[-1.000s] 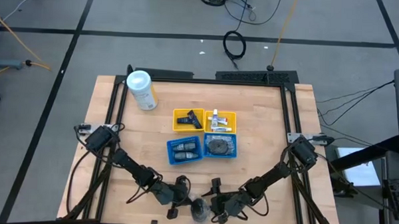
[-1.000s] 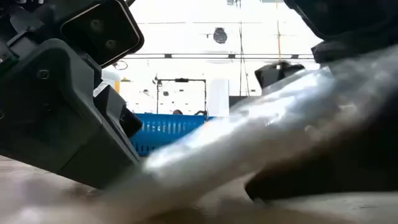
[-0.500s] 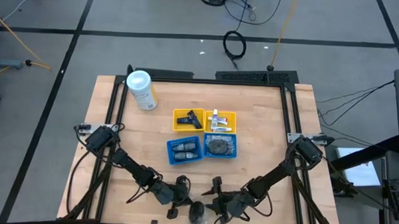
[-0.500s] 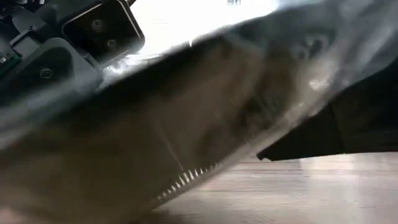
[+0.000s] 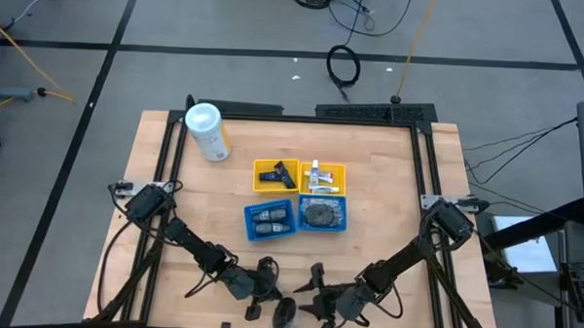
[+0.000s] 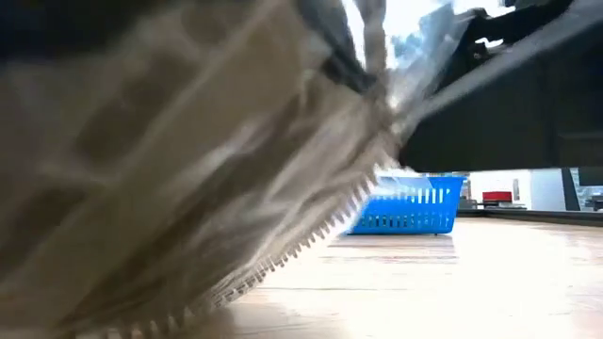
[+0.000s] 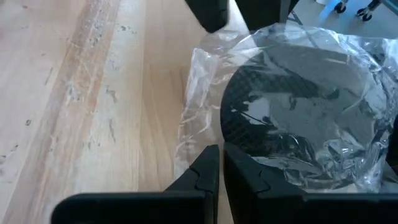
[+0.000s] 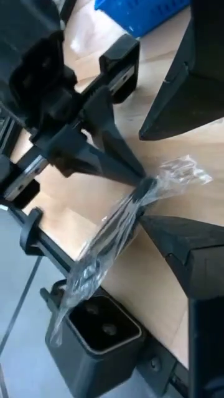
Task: Pick & Place Travel size toiletries
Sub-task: Put the hairbrush into the right blue bin
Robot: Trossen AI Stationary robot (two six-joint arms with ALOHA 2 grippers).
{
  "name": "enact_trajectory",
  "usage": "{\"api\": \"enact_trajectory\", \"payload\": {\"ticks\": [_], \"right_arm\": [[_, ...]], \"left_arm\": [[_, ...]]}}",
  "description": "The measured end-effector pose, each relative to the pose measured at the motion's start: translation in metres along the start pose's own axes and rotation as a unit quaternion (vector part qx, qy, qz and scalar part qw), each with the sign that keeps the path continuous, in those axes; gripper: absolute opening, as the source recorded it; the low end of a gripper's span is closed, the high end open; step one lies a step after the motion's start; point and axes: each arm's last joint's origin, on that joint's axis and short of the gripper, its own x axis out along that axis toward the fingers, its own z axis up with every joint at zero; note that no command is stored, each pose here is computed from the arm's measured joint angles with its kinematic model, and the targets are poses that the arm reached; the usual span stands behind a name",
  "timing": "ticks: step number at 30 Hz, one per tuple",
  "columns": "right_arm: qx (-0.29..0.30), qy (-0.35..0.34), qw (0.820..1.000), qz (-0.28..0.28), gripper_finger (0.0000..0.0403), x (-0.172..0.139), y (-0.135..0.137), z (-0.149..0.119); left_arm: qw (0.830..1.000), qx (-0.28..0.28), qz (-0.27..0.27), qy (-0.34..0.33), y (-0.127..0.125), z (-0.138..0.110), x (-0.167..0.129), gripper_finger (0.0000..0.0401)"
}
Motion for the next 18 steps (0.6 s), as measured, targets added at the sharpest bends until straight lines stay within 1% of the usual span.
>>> {"api": "enact_trajectory", "payload": {"ticks": [4,8,10,14,18], "right_arm": [[0.0,0.003,1.0,0.014,0.0177,0.0004,0.0003,-0.0004],[0.001,0.002,0.999,0.036,0.0137,0.001,0.0003,-0.0005],[0.004,0.008,0.999,0.036,0.0118,0.0016,-0.0006,-0.0016],[0.031,0.021,0.998,0.05,0.0074,0.0036,-0.0037,-0.0041],[0.064,0.024,0.996,0.051,0.0012,0.0053,-0.0068,-0.0046]], "left_arm": [[1.0,-0.004,0.006,-0.004,0.0004,0.0001,0.0001,0.0021],[1.0,-0.004,0.007,-0.012,0.0002,0.0011,0.0,0.0021],[1.0,-0.005,0.009,-0.017,0.0,0.0016,0.0002,0.0021],[1.0,-0.006,0.006,-0.029,-0.0008,0.0035,0.0002,0.0021],[0.999,-0.007,0.005,-0.032,-0.0008,0.0041,0.0003,0.0021]]}}
